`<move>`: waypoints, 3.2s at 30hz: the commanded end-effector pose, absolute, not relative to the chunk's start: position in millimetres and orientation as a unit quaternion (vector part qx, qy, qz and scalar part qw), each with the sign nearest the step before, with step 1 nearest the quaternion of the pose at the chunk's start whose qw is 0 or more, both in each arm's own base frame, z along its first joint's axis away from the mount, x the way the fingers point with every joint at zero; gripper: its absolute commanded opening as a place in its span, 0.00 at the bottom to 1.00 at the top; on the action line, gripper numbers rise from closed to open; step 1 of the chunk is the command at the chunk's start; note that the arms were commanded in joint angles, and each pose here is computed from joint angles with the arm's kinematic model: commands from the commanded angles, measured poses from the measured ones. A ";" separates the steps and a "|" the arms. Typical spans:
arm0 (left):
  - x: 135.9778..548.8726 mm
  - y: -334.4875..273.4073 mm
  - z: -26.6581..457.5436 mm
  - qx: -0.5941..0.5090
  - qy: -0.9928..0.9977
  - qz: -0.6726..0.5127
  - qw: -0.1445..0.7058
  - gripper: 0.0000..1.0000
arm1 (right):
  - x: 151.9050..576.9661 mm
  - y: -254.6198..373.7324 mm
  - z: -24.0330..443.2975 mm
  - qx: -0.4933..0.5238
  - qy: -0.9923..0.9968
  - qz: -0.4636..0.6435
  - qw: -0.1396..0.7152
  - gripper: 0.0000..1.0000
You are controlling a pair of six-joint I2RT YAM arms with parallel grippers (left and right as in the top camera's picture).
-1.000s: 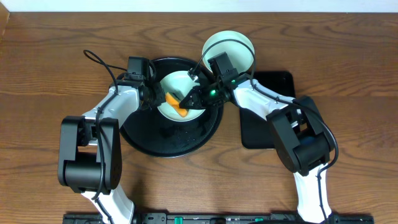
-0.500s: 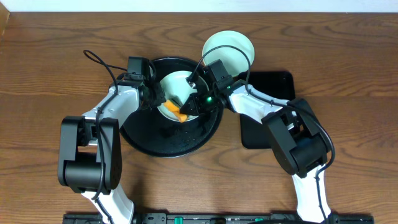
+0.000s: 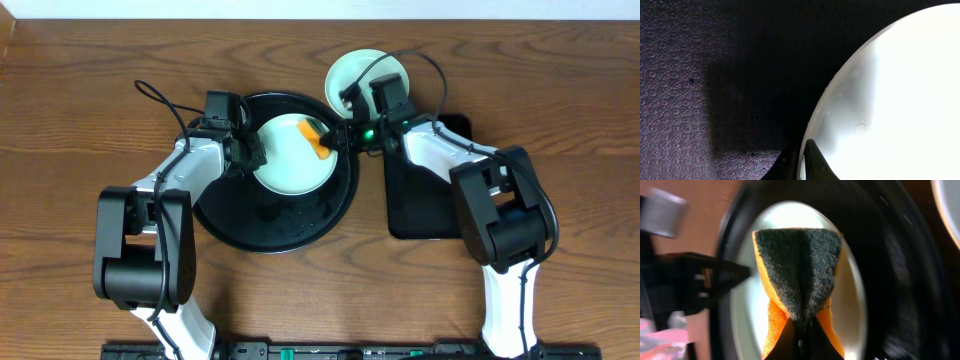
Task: Clean dirty plates on tray and stack at the side
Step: 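Scrub the green plate held by the left gripper with the sponge, then return the sponge to the black rectangular tray and release it, then grasp the green plate rim with the right gripper as left releases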
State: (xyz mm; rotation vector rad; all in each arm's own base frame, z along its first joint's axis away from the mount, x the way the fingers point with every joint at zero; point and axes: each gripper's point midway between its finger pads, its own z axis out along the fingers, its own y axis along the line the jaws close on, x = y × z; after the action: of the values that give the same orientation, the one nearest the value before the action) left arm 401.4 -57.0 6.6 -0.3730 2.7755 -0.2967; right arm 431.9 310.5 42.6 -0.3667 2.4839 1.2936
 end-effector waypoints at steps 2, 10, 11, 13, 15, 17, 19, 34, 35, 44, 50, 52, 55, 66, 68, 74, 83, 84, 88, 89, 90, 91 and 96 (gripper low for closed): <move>396.2 -58.3 4.5 -0.129 0.973 -0.105 0.157 0.08 | 415.0 332.7 78.7 -0.166 0.812 0.544 0.128 0.01; 396.2 -58.3 4.5 -0.129 0.973 -0.105 0.157 0.08 | 410.9 327.6 127.4 -0.175 0.806 0.545 0.149 0.01; 396.4 -58.3 4.7 -0.129 0.973 -0.105 0.158 0.08 | 411.5 323.1 131.2 -0.173 0.813 0.533 0.157 0.01; 396.5 -58.3 4.7 -0.129 0.973 -0.105 0.158 0.08 | 413.4 308.7 132.5 -0.164 0.839 0.489 0.172 0.01; 396.5 -58.3 4.7 -0.129 0.973 -0.105 0.158 0.08 | 413.2 284.7 127.2 -0.149 0.878 0.415 0.184 0.01; 396.9 -58.3 4.8 -0.128 0.973 -0.106 0.159 0.13 | 409.0 254.5 121.0 -0.133 0.915 0.331 0.187 0.01; 397.4 -58.4 5.0 -0.128 0.973 -0.106 0.160 0.17 | 401.4 223.2 117.0 -0.110 0.944 0.252 0.181 0.01; 397.9 -58.6 5.2 -0.128 0.973 -0.106 0.161 0.38 | 331.6 88.8 81.6 0.008 0.996 -0.044 0.074 0.01; 397.8 -58.6 5.2 -0.128 0.973 -0.106 0.161 0.38 | 330.6 88.1 74.7 0.008 0.996 -0.045 0.075 0.01; 397.3 -58.5 4.9 -0.128 0.973 -0.106 0.160 0.39 | 322.3 85.2 28.2 0.009 0.995 -0.040 0.089 0.01; 397.9 -58.4 9.6 -0.127 0.972 -0.107 0.164 0.60 | 335.9 93.3 53.6 -0.022 0.993 -0.026 0.109 0.33; 398.2 -58.4 18.1 -0.115 0.972 -0.106 0.172 0.68 | 345.3 97.9 75.3 -0.028 0.992 -0.018 0.124 0.42; 397.7 -58.2 38.7 -0.101 0.971 -0.107 0.191 0.74 | 363.9 115.6 112.3 -0.065 0.986 0.016 0.154 0.58; 367.2 -18.9 89.2 -0.123 0.970 -0.005 0.212 0.75 | 407.2 203.7 157.9 -0.177 0.941 0.103 0.268 0.53; 359.3 -18.3 90.0 -0.128 0.971 -0.004 0.200 0.75 | 413.0 224.8 149.3 -0.200 0.933 0.109 0.278 0.53; 323.4 -19.4 92.8 -0.191 0.971 -0.010 0.146 0.75 | 429.9 279.5 109.9 -0.273 0.906 0.105 0.307 0.54; 290.2 -50.7 120.5 -0.140 0.979 -0.024 0.143 0.75 | 454.8 309.5 51.2 -0.281 0.895 0.116 0.326 0.53; 288.5 -54.1 122.4 -0.134 0.980 -0.025 0.145 0.75 | 455.1 311.5 48.1 -0.282 0.895 0.120 0.325 0.52; 282.5 -61.9 122.7 -0.119 0.983 -0.025 0.139 0.75 | 454.8 316.3 38.2 -0.284 0.894 0.125 0.322 0.50; 282.0 -62.0 122.2 -0.118 0.983 -0.025 0.137 0.75 | 454.6 316.9 36.2 -0.285 0.894 0.126 0.321 0.49; 281.3 -61.7 122.0 -0.118 0.983 -0.024 0.136 0.76 | 454.4 317.3 33.6 -0.286 0.895 0.125 0.320 0.49; 280.9 -61.0 121.8 -0.116 0.984 -0.021 0.135 0.80 | 453.7 317.9 30.4 -0.286 0.895 0.125 0.318 0.48; 285.2 -38.2 124.5 -0.117 0.980 0.042 0.157 0.82 | 445.9 323.3 5.4 -0.295 0.900 0.123 0.298 0.40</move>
State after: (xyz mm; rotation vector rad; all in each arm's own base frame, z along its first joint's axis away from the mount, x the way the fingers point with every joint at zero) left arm 283.7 -54.4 123.4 -0.3275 2.8326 -0.0119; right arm 457.4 315.7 36.0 -0.7296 2.3453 0.3292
